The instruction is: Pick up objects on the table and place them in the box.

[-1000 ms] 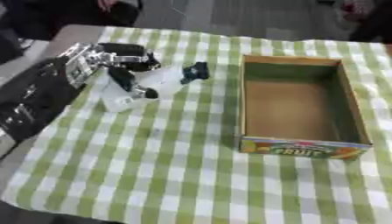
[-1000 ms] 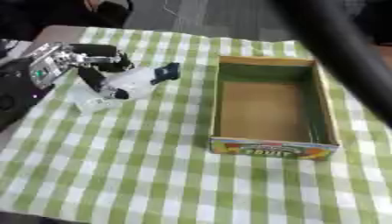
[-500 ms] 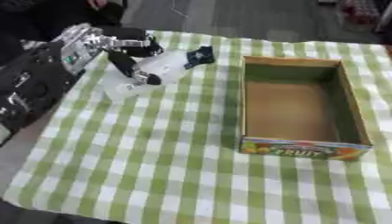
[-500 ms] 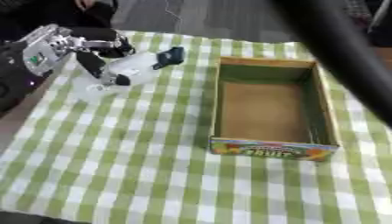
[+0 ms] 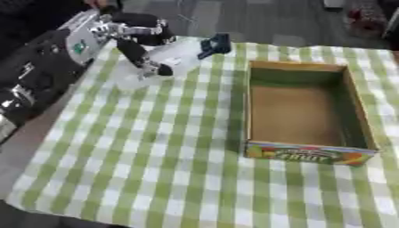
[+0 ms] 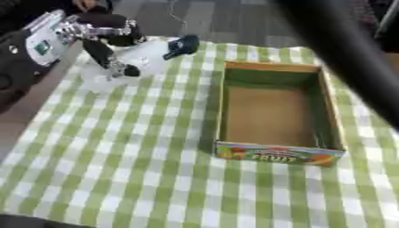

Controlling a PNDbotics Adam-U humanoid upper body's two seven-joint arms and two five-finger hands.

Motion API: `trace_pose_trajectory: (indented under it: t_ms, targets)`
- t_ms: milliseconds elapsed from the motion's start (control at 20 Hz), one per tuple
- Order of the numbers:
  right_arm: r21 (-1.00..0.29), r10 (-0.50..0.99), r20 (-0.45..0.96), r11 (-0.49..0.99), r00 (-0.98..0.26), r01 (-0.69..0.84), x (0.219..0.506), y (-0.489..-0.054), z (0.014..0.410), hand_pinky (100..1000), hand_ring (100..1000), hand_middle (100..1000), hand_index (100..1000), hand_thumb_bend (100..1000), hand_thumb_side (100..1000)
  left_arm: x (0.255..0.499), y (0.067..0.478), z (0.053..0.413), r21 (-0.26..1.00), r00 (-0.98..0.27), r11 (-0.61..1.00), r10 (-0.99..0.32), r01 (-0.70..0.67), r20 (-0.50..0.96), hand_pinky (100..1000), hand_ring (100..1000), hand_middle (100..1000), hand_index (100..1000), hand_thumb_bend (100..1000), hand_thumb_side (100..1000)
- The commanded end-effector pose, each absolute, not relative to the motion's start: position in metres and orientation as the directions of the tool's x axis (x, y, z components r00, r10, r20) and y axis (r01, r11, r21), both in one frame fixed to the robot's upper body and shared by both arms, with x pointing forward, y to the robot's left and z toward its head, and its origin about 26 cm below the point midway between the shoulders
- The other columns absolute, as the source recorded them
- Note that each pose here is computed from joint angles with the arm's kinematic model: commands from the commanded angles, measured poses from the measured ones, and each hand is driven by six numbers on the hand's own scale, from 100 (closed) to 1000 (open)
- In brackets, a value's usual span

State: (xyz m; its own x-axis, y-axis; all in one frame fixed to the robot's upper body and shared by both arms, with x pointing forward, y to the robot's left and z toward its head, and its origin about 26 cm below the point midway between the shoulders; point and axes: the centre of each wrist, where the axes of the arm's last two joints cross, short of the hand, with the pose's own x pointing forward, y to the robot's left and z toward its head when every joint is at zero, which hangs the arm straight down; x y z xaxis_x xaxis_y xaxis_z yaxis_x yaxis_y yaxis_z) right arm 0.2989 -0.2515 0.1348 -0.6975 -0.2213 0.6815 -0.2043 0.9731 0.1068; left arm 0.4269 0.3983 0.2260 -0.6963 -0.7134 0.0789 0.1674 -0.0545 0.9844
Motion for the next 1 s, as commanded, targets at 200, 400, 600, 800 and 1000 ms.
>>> trace_pose_trajectory:
  t_ms: [200, 400, 600, 800, 1000]
  targets:
    - [0.081, -0.228, 0.648, 0.969, -0.727, -0.232, 0.295, -0.253, 0.15, 536, 700, 708, 777, 178, 1000, 0.432, 0.388, 0.254, 0.972, -0.79, -0.193, -0.612, 0.136, -0.01, 100, 100, 103, 266, 123, 811]
    - [0.082, -0.23, 0.647, 0.969, -0.726, -0.235, 0.295, -0.253, 0.151, 536, 700, 708, 777, 180, 1000, 0.437, 0.381, 0.254, 0.972, -0.796, -0.195, -0.605, 0.128, -0.017, 100, 100, 104, 265, 122, 811]
    - [0.083, -0.232, 0.646, 0.968, -0.728, -0.236, 0.295, -0.253, 0.151, 535, 700, 707, 777, 182, 1000, 0.442, 0.376, 0.255, 0.973, -0.797, -0.199, -0.603, 0.12, -0.025, 100, 100, 103, 265, 121, 811]
    - [0.083, -0.236, 0.64, 0.967, -0.731, -0.239, 0.294, -0.252, 0.152, 535, 699, 707, 776, 187, 1000, 0.447, 0.372, 0.254, 0.972, -0.799, -0.204, -0.601, 0.116, -0.03, 100, 100, 103, 265, 121, 811]
    - [0.086, -0.246, 0.627, 0.965, -0.739, -0.248, 0.293, -0.251, 0.156, 535, 698, 706, 775, 204, 1000, 0.452, 0.366, 0.254, 0.971, -0.806, -0.211, -0.591, 0.109, -0.038, 100, 100, 104, 266, 115, 819]
